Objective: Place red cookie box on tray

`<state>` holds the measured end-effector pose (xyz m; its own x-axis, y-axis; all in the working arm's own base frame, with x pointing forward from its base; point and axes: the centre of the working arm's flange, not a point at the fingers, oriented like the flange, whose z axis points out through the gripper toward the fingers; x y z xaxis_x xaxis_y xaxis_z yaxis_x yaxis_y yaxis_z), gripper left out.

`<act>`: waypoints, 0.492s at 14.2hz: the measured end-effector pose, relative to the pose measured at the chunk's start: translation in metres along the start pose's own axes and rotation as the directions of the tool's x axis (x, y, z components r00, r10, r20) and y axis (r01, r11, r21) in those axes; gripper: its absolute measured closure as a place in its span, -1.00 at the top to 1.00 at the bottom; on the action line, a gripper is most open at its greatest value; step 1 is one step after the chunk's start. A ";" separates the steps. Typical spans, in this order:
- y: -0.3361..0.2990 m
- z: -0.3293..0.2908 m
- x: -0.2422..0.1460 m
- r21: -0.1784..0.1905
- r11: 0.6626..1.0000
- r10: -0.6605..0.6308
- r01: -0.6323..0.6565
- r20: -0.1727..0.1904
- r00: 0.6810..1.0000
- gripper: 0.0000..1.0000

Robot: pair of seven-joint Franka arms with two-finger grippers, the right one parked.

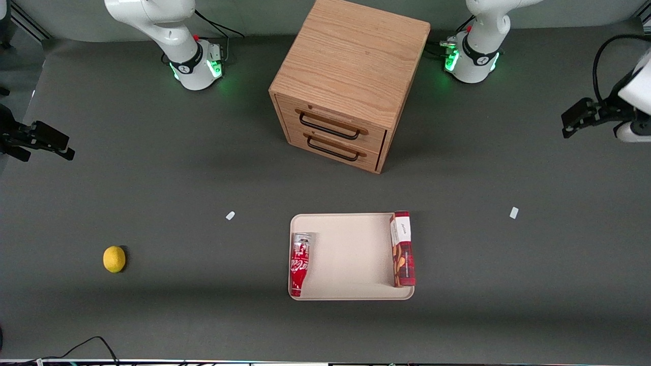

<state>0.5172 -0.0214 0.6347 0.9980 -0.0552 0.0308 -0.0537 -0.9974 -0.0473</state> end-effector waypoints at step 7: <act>0.006 -0.007 -0.005 -0.056 0.998 0.012 -0.013 -0.014 1.000 1.00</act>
